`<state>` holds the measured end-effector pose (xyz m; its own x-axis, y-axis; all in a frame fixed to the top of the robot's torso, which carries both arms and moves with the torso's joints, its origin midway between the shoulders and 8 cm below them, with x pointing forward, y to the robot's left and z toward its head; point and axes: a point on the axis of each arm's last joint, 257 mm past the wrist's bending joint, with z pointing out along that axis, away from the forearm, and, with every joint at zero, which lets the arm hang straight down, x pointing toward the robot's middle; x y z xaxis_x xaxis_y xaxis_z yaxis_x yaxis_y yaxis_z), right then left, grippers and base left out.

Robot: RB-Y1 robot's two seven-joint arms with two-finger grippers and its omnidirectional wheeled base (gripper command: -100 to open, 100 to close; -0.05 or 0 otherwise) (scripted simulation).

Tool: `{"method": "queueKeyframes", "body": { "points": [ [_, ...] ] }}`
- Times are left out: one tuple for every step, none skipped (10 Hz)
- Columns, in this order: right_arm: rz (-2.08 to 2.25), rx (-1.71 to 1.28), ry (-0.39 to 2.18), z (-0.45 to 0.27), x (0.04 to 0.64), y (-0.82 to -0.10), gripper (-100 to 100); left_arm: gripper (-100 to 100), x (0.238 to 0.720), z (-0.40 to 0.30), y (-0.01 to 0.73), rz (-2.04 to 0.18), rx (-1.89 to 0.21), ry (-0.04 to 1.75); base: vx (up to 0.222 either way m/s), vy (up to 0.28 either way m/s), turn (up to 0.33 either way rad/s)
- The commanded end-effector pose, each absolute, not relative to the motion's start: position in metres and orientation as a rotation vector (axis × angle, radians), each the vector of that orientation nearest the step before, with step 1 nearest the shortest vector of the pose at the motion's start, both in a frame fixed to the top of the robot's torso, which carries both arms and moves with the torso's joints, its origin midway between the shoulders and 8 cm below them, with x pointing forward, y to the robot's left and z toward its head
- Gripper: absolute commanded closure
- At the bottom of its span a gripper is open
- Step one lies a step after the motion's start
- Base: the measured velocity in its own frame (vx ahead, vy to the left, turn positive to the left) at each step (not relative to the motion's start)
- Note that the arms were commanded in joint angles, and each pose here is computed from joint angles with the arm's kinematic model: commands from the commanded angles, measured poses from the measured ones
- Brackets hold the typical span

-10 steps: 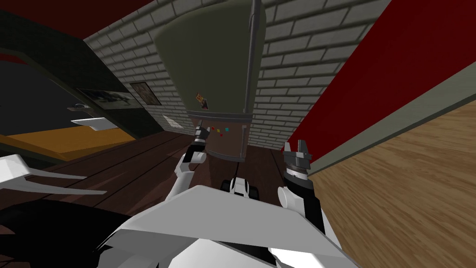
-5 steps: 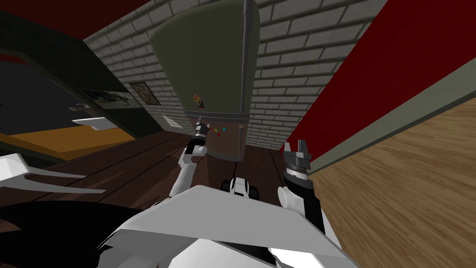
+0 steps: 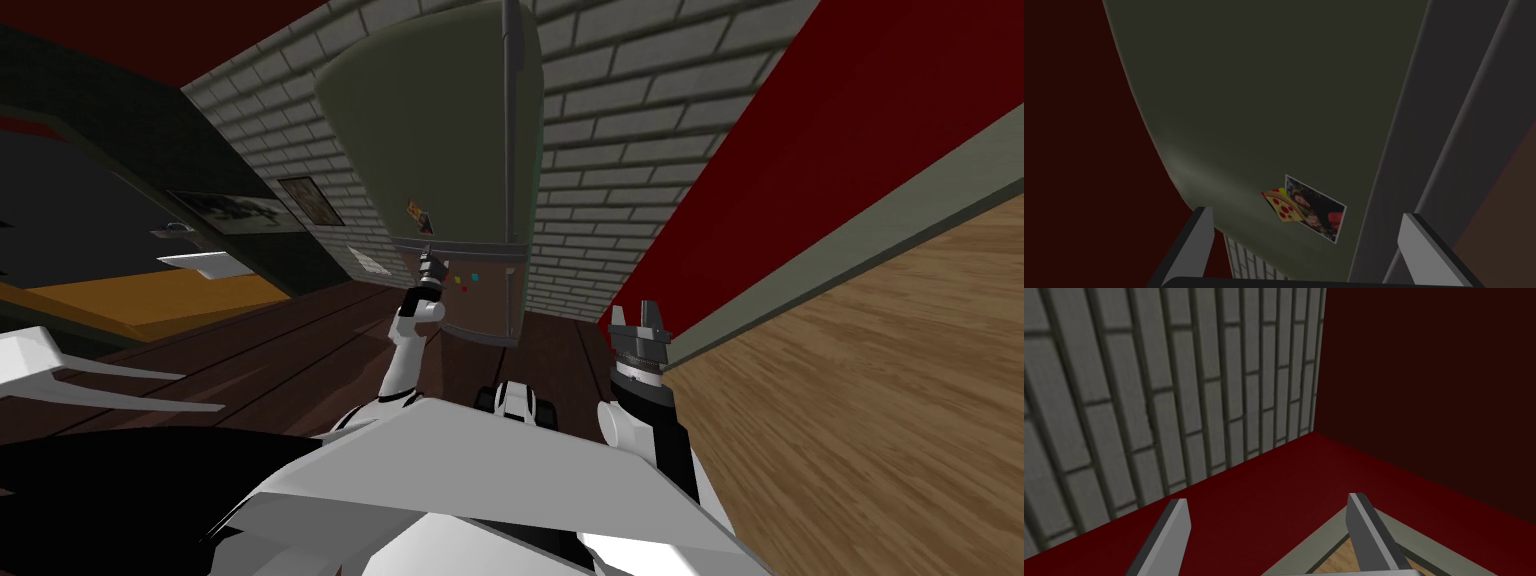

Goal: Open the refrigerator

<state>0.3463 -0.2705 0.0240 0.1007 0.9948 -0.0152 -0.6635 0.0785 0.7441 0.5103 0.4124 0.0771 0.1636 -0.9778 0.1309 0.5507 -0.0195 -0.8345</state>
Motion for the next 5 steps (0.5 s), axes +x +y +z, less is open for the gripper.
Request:
{"method": "queueKeyframes", "body": {
  "points": [
    [1.37, 0.668, 0.625, 0.024, 0.346, -0.271, 0, -100, 0.527, 0.083, 0.43, -1.344, -0.971, 0.577, 0.02, -0.114, 0.009],
    [1.37, 0.668, 0.625, 0.024, 0.346, -0.271, 0, -100, 0.529, 0.097, 0.425, -1.363, -0.951, 0.563, 0.01, -0.103, 0.011],
    [1.37, 0.668, 0.625, 0.024, 0.346, -0.271, 0, -100, 0.53, 0.102, 0.423, -1.37, -0.944, 0.558, -0.005, -0.045, 0.0],
    [1.37, 0.668, 0.625, 0.024, 0.346, -0.271, 0, -100, 0.539, 0.099, 0.439, -1.363, -0.992, 0.546, -0.005, -0.086, 0.009],
    [1.37, 0.668, 0.625, 0.024, 0.346, -0.271, 0, -100, 0.54, 0.11, 0.434, -1.379, -0.976, 0.535, -0.001, -0.091, 0.013]
  ]
}}
